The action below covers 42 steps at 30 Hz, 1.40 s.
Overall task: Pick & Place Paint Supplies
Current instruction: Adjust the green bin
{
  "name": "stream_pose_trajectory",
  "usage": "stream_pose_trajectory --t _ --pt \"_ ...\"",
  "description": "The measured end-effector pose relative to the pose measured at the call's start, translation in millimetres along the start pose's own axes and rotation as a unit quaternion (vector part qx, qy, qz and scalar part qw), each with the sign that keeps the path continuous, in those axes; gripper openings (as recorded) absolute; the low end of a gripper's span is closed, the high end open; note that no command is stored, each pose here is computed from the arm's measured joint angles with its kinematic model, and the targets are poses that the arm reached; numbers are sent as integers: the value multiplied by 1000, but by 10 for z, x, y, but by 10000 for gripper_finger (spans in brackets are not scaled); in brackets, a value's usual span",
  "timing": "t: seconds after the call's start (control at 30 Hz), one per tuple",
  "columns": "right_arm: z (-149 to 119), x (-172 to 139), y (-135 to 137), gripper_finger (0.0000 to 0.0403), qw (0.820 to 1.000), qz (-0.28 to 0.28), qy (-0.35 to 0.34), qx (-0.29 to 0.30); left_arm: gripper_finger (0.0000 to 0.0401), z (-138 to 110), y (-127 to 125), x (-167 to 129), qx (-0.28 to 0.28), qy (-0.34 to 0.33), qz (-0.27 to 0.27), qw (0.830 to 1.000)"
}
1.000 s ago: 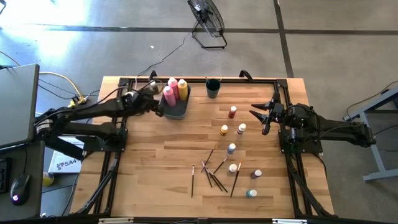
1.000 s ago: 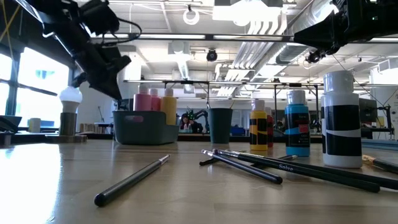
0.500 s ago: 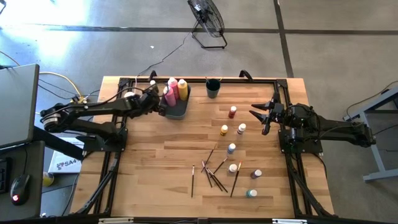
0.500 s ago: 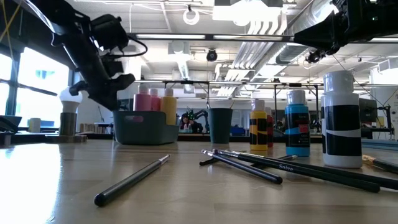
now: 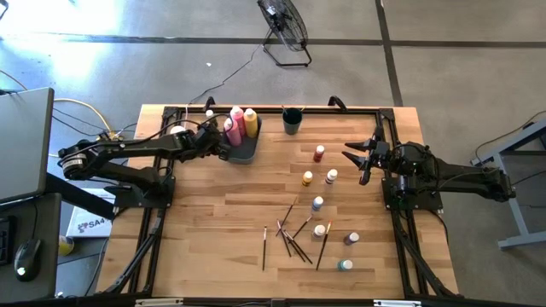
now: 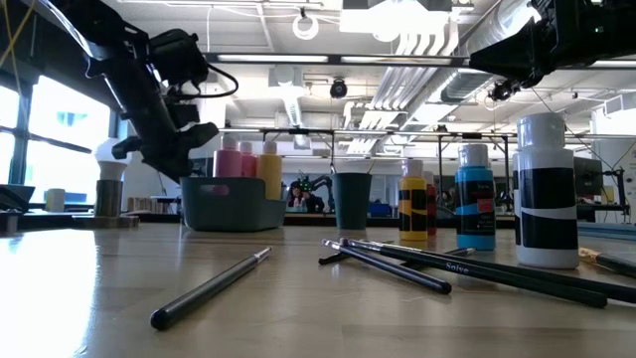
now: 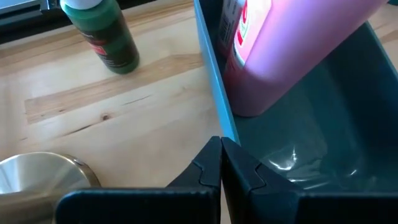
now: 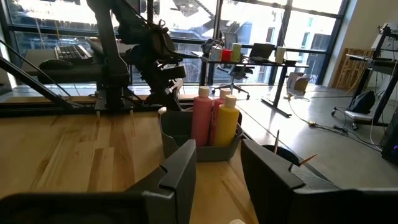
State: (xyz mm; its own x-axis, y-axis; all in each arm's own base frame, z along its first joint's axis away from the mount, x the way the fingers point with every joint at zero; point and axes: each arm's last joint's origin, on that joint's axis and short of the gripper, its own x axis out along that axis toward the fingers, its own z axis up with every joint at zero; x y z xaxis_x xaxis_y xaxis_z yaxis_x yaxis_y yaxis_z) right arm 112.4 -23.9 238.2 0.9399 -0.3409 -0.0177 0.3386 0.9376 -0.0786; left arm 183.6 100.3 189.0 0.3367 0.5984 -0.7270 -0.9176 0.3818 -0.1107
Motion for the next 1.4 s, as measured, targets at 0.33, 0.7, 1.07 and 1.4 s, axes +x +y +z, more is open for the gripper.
stream_pose_trajectory --t 0.33,0.7,1.07,1.4 --pt "0 0 0 121 1000 0 0 0 0 -3 -14 -1 -3 10 -19 1000" --pt "0 0 0 121 1000 0 0 0 0 -12 -29 -3 -4 28 -45 999" --pt "0 0 0 121 1000 0 0 0 0 -16 -36 -4 -3 36 -55 998" --pt "1 0 0 121 1000 0 0 0 0 -11 -29 -3 11 27 -44 999"
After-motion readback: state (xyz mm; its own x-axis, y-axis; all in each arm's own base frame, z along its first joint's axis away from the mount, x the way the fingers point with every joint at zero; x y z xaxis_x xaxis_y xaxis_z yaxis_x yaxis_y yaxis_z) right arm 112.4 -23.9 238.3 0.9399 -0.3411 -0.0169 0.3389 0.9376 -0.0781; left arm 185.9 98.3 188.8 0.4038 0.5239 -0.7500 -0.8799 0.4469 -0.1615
